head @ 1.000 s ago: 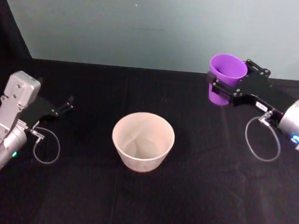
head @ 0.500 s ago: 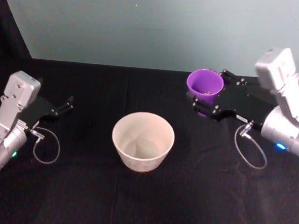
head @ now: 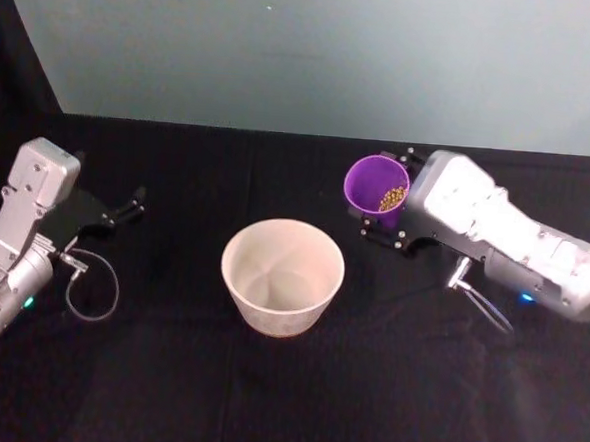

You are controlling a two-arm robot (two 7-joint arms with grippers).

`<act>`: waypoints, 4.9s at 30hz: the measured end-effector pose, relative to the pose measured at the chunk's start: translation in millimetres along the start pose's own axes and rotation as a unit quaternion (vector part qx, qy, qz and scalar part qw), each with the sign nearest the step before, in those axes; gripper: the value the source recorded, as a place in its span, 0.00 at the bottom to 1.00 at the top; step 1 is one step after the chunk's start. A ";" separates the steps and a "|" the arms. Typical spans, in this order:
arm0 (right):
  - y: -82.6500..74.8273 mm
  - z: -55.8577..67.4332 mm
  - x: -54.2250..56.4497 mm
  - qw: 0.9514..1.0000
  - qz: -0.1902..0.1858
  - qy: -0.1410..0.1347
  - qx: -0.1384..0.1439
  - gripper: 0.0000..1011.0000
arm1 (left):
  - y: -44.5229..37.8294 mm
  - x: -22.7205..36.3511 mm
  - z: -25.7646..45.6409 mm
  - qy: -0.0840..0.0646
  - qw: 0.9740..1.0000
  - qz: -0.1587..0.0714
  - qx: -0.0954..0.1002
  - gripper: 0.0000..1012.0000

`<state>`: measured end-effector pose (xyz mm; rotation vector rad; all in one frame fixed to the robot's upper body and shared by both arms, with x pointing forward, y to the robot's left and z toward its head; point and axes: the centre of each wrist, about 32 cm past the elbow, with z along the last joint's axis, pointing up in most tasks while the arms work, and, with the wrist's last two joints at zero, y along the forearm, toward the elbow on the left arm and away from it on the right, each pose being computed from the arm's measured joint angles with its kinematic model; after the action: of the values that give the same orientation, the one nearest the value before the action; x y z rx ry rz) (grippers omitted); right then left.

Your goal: Pick up the cup and pour the mung beans from the cup into the bowl.

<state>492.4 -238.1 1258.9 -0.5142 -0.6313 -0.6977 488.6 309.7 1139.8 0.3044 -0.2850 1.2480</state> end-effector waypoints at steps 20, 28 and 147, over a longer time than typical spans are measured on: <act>23.1 18.5 -35.7 0.972 0.011 -0.231 -0.051 0.73 | 0.0 0.0 0.0 0.000 1.000 0.000 0.000 0.99; 27.4 21.0 -40.1 0.956 0.003 -0.287 -0.057 0.73 | 0.0 0.0 0.0 0.000 1.000 0.000 0.000 0.99; -20.2 -38.4 -26.0 0.989 -0.044 0.072 0.122 0.73 | 0.0 0.0 0.0 0.000 1.000 0.000 0.000 0.99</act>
<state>475.9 -264.3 1218.9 -0.2080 -0.5968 -0.7228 488.6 309.7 1139.8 0.3045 -0.2850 1.2480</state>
